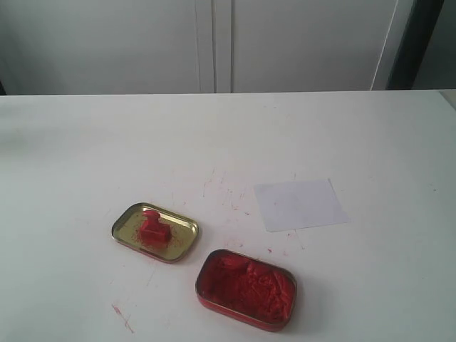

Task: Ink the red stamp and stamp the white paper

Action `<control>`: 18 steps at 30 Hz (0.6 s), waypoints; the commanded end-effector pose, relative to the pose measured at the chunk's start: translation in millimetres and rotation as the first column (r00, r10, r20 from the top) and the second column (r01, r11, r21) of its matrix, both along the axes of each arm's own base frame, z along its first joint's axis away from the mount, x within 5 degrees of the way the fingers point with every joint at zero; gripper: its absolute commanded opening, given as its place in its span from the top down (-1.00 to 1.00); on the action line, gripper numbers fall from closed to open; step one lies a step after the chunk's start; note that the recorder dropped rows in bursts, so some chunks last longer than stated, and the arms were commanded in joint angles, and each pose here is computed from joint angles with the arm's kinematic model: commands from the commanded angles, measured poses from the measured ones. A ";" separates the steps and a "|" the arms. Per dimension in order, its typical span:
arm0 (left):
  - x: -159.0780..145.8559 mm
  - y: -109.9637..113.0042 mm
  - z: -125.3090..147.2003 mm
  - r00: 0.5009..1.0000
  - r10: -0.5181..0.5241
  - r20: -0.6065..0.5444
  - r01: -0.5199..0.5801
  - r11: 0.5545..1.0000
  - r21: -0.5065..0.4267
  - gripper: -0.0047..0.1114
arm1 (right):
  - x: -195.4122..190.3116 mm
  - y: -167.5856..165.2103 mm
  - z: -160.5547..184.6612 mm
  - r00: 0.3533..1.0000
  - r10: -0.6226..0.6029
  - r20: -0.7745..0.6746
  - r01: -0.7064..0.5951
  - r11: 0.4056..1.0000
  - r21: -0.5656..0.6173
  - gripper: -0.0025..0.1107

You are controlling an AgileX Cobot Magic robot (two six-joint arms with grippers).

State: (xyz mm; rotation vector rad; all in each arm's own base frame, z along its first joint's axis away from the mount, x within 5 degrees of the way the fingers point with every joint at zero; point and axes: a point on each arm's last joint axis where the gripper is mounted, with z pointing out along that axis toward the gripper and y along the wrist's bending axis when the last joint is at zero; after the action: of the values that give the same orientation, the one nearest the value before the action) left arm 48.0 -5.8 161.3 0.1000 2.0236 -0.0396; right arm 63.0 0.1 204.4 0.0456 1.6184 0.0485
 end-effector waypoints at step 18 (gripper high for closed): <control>-0.3 -0.1 -3.4 1.000 0.003 -0.009 -0.003 1.000 -0.008 0.92 | -1.2 0.6 18.7 0.976 0.006 0.217 -0.001 1.000 -0.022 0.96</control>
State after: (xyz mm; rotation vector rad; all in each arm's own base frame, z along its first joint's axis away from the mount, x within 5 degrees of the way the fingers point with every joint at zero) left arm 48.0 -5.8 161.3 0.1000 2.0236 -0.0396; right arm 61.9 1.0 223.5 0.0324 1.4087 0.0598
